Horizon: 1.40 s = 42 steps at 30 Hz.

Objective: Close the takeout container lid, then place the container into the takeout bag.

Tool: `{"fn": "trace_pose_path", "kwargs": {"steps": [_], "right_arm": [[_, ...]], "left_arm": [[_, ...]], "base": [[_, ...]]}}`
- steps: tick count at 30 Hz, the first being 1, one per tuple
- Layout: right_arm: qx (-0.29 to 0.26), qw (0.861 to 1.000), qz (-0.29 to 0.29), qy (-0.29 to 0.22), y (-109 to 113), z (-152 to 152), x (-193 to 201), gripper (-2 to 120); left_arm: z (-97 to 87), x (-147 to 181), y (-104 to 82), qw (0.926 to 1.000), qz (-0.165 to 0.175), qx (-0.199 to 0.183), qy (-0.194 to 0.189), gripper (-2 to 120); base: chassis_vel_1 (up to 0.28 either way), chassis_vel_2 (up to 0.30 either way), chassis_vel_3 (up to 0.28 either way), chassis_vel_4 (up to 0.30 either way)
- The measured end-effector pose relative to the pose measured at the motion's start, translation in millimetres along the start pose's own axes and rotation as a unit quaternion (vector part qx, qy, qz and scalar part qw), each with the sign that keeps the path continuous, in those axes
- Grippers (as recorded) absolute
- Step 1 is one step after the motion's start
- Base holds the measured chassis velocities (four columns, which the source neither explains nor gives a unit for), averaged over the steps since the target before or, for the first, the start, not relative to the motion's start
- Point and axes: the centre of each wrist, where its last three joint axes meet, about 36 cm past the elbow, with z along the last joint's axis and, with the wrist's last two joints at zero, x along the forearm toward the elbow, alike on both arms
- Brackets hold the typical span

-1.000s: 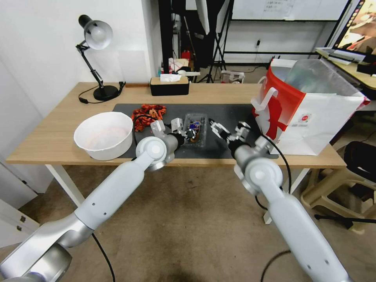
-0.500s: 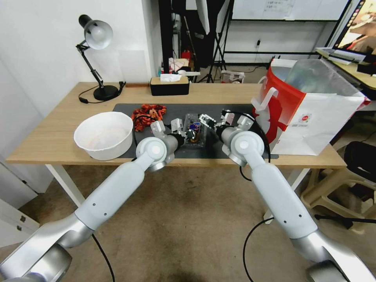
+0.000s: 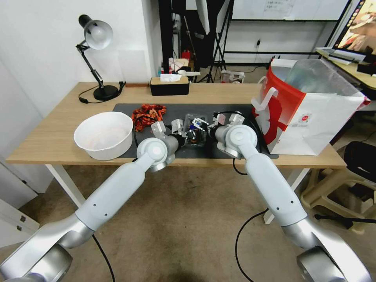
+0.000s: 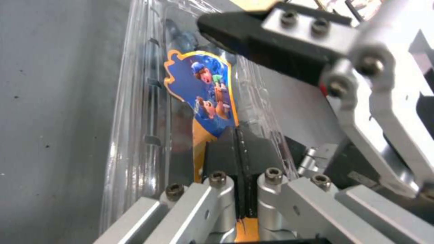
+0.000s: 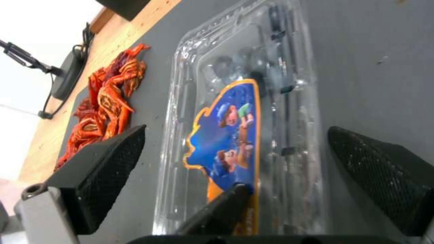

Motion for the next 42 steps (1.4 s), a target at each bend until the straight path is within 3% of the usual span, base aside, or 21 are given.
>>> {"fn": "trace_pose_path", "kwargs": {"steps": [8, 17, 20, 21, 22, 27, 33, 42], "right_arm": [[-0.009, 1.0, 0.0, 0.015, 6, -4, -8, 94], [-0.018, 1.0, 0.005, 0.02, 3, -5, -11, 68], [-0.021, 0.999, 0.011, 0.022, -1, -5, -10, 45], [-0.021, 0.999, 0.011, 0.022, -1, -5, -10, 45], [-0.021, 0.999, 0.011, 0.024, -3, -4, -10, 34], [-0.022, 0.999, 0.011, 0.024, -4, -4, -8, 16], [-0.024, 0.999, 0.012, 0.021, -8, -5, -5, 14], [-0.025, 1.0, 0.011, 0.015, -15, -8, 3, 14]], "left_arm": [[0.9, -1, -0.4, 1.0, 0.001, 0.0, 0.0, 0], [-1.1, 0, 1.0, 1.0, 0.001, -0.002, -0.002, 0], [-0.8, 1, 0.5, 1.0, 0.003, -0.002, -0.002, 0], [-0.8, 1, 0.5, 1.0, 0.003, -0.002, -0.002, 0], [-1.1, 1, 0.2, 1.0, 0.003, -0.002, -0.003, 0], [-3.1, 5, 0.2, 1.0, 0.004, -0.005, -0.005, 0], [-11.1, 15, 2.1, 0.9998, 0.006, -0.005, -0.02, 0], [-17.6, 59, 18.6, 0.9986, 0.001, -0.018, -0.05, 0]], "base": [[0.0, 0.0, 0.0, 0.0], [0.0, 0.0, 0.0, 0.0], [0.0, 0.0, 0.0, 0.0], [0.0, 0.0, 0.0, 0.0], [0.0, 0.0, 0.0, 0.0], [0.0, 0.0, 0.0, 0.0], [0.0, 0.0, 0.0, 0.0], [0.0, 0.0, 0.0, 0.0]]}}
